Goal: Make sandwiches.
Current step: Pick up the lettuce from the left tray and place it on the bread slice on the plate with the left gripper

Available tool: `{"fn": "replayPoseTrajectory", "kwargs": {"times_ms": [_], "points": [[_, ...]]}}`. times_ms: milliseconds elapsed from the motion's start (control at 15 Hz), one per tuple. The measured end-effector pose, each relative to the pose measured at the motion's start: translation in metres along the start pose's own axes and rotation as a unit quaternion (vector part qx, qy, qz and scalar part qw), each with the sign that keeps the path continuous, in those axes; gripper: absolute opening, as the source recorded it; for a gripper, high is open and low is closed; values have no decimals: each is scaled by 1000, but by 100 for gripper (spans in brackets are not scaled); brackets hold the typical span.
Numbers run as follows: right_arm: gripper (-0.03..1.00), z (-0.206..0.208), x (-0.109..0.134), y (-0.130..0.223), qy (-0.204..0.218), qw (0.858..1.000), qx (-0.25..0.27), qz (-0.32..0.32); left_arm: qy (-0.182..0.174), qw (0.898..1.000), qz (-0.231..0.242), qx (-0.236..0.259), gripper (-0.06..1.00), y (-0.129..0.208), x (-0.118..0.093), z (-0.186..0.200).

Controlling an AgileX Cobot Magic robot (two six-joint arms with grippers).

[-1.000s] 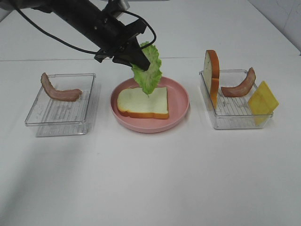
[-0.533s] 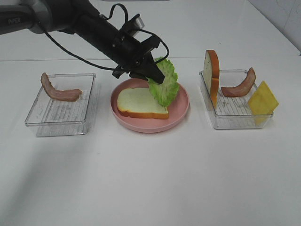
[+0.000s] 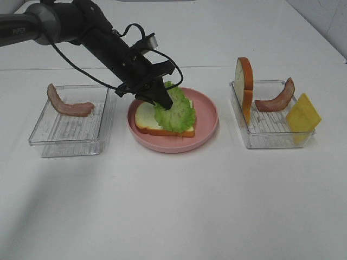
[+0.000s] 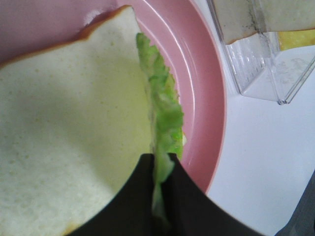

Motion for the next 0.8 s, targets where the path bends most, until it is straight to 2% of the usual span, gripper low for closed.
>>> {"fn": "replayPoseTrajectory", "kwargs": {"times_ms": [200, 667, 733, 800], "points": [[94, 0, 0, 0, 0, 1000, 0, 0, -11, 1000, -2, -18, 1, -4, 2, 0], [94, 0, 0, 0, 0, 1000, 0, 0, -30, 999, -12, -10, 2, -2, 7, 0], [94, 0, 0, 0, 0, 1000, 0, 0, -32, 999, -12, -10, 7, -2, 7, 0], [94, 0, 0, 0, 0, 1000, 0, 0, -39, 999, -19, -15, 24, -5, 6, 4]]}}
Point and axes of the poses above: a point on each arm's last joint axis where the gripper is mounted, z pointing back along that axis away from the gripper, x along the wrist's bending axis when the last joint is at zero, y = z × x, the point moved 2 cm from there along -z, pointing out along that axis toward the gripper, and after that the axes turned 1 degree about -z, right-handed, at the moved point
